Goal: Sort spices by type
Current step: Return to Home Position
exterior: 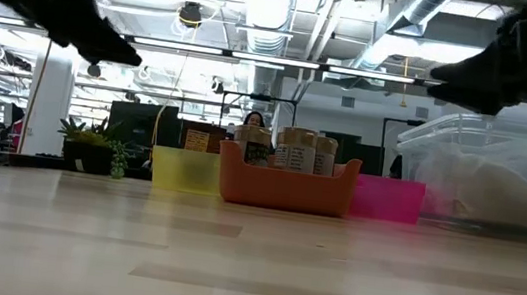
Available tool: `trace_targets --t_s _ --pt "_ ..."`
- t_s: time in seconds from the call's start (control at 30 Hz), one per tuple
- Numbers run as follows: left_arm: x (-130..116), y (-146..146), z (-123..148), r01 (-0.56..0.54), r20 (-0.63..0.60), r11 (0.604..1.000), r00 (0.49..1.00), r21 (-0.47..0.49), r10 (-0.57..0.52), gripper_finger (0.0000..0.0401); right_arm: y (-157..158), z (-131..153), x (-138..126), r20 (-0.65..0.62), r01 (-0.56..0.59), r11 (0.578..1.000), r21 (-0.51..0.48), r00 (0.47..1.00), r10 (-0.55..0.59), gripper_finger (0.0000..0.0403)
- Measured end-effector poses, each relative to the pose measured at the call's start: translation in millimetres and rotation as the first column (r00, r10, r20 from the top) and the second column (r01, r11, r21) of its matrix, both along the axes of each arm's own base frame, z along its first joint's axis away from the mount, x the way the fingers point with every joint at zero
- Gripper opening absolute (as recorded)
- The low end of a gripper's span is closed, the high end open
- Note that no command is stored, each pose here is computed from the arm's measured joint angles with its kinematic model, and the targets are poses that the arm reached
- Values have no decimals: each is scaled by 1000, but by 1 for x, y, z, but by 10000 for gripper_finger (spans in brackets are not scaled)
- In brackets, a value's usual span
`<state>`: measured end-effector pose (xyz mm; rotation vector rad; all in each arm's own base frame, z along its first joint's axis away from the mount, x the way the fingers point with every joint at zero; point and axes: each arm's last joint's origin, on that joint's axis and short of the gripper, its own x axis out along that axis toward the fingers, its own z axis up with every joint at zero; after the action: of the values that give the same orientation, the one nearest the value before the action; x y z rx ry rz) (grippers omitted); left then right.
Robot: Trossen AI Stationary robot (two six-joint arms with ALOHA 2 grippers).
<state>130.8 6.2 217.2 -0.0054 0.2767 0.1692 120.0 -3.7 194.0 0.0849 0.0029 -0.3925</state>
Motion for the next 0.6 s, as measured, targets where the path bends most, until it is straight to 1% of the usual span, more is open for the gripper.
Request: trace_targets --t_s 0.07,0.33,0.47,0.6 --pt "-3 -1 -6 5 10 1000 1000 -19 -5 109 0 -3 -4 29 -8 1000 2 1000 8 299" --pt "-10 -6 -26 42 70 997 997 -65 -37 106 6 -15 -18 108 -67 997 -48 991 72 299" --pt "-12 -8 -39 53 74 995 996 -90 -47 106 8 -15 -22 134 -93 995 -40 986 97 299" --pt "-12 -10 -46 82 73 993 994 -89 -76 106 10 -13 -26 161 -124 992 -40 979 128 299"
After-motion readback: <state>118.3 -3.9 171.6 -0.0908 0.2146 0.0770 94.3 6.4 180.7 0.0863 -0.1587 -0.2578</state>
